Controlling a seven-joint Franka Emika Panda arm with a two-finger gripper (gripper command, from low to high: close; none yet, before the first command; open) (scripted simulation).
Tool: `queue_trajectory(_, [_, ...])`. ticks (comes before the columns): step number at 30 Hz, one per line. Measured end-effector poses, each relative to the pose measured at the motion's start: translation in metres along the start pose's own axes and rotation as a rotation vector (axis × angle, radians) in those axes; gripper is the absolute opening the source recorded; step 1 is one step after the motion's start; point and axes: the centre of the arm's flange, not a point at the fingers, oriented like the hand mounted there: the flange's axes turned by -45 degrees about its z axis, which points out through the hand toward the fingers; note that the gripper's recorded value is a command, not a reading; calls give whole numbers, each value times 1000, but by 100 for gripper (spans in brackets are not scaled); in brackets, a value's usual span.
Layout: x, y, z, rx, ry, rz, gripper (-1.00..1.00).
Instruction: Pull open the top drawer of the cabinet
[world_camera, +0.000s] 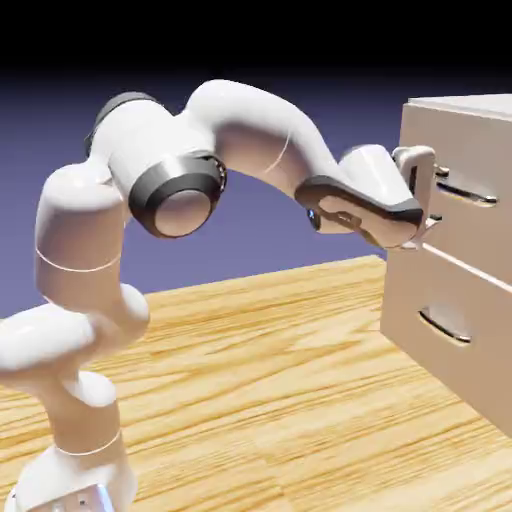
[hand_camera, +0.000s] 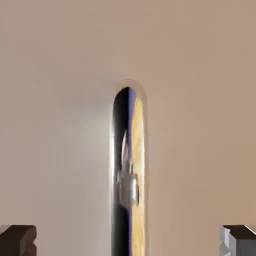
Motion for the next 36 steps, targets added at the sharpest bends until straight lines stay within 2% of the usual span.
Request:
queue_trajectory(5, [0,1,32,-1,0,-2,0])
queue_trajectory(6, [-1,2,37,-3,-1,-5,-100])
queue_trajectory(24, [-1,2,-50,-2,-1,-4,-100])
queue_trajectory(30, [-1,2,-55,1,-1,-5,-100])
queue_trajectory(36, [-1,2,-87,3,0,-7,-100])
